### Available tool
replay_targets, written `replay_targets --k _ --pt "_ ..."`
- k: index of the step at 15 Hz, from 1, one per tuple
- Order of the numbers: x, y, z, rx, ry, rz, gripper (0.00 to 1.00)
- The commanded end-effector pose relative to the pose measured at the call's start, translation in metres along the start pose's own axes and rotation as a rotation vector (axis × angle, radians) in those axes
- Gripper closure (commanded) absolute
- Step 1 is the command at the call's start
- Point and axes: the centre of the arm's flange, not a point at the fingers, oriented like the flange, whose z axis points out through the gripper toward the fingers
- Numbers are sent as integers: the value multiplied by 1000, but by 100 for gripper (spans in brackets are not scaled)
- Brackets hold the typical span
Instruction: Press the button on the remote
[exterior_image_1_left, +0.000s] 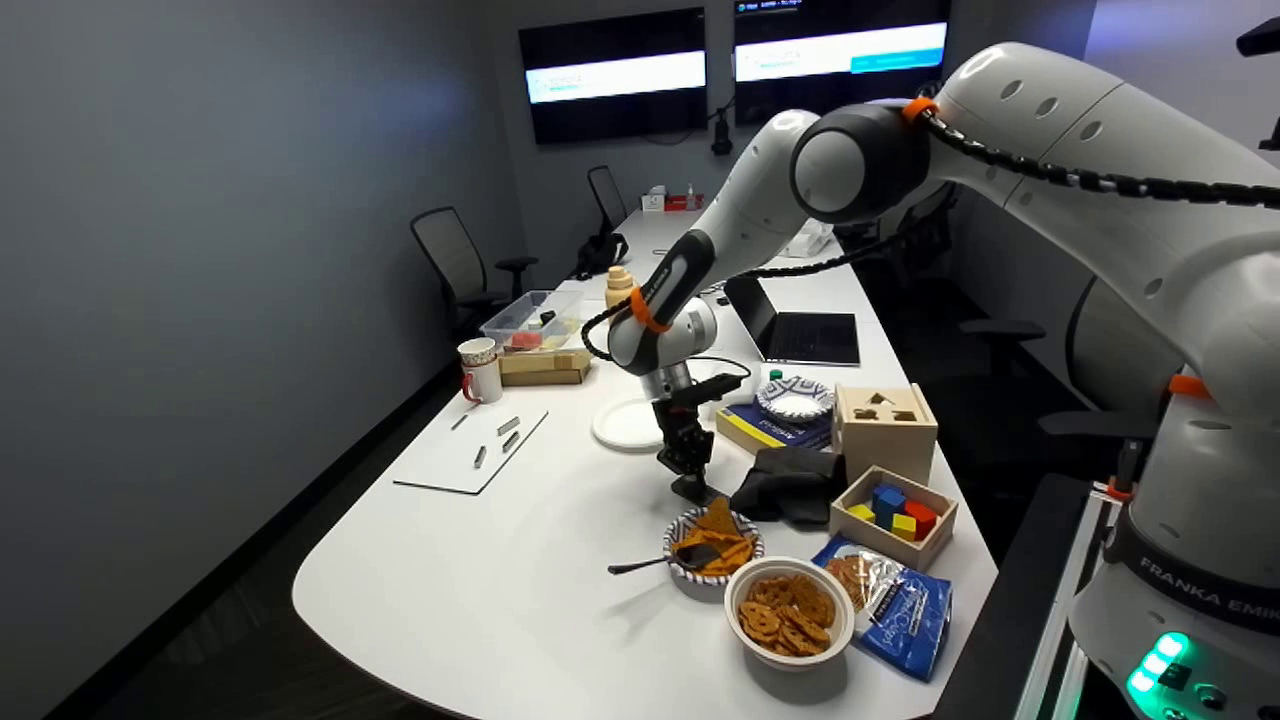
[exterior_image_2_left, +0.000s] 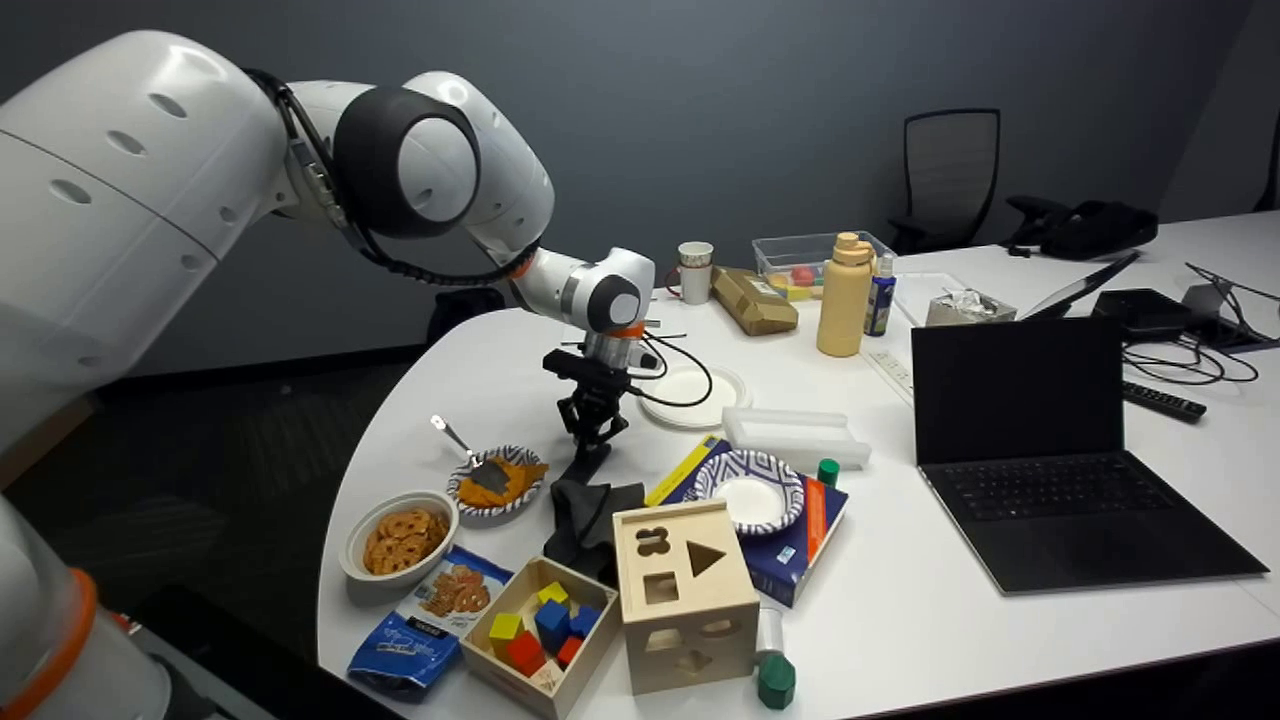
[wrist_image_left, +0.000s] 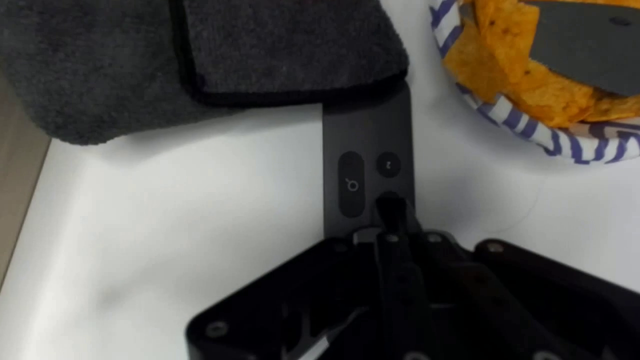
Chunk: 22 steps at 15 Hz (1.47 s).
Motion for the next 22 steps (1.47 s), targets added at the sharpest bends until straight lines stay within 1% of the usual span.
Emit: replay_targets --k 1,5,12,14,18,22 --pt "15 4 2 25 -19 -19 100" --pt "20 5 2 24 -38 -24 100" --pt "26 7 8 34 -114 -50 100" --pt "27 8 7 37 -123 -55 100" --pt "24 9 -4 43 -101 -52 100" --pt "13 4 -39 23 -46 -57 100"
